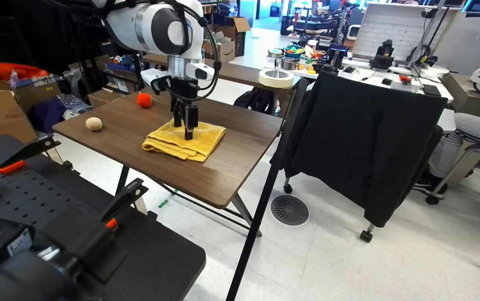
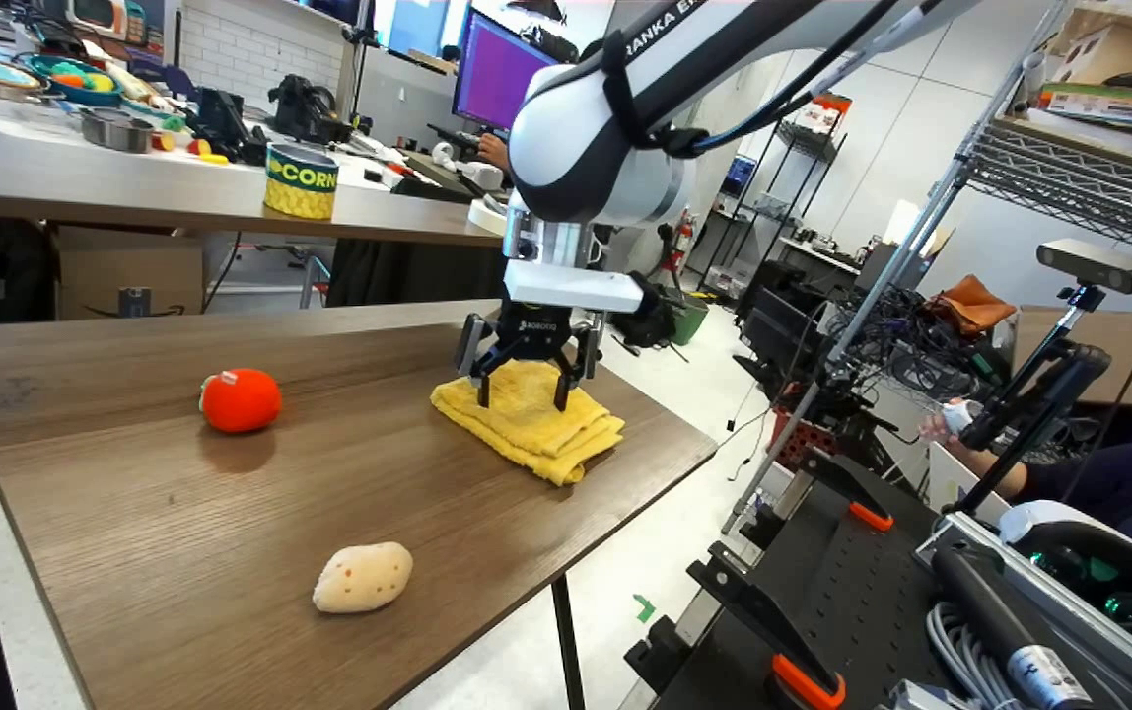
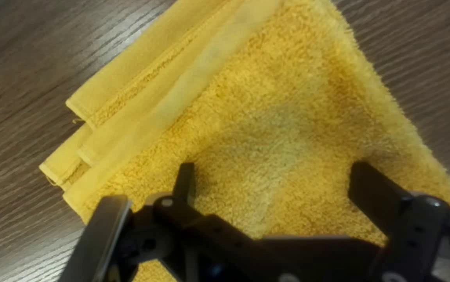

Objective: Use the towel to clean the table, then move the brown plushy to the right and clean the table

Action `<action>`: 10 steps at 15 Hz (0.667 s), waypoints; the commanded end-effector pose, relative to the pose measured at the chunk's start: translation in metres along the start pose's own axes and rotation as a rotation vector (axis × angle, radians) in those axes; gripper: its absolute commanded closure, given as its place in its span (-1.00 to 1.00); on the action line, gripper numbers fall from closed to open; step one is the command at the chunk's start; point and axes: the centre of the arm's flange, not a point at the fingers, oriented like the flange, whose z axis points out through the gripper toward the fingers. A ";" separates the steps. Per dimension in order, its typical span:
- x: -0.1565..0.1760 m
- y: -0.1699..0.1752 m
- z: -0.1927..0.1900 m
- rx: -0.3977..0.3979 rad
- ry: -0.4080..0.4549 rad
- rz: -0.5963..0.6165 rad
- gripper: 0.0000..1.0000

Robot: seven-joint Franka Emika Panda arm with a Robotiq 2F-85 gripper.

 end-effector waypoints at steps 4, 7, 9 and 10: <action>0.011 0.017 0.017 0.146 0.156 0.029 -1.00; 0.026 0.036 0.066 0.151 0.236 -0.022 -1.00; 0.029 0.048 0.091 0.146 0.207 -0.046 -1.00; 0.028 0.046 0.088 0.142 0.182 -0.037 -1.00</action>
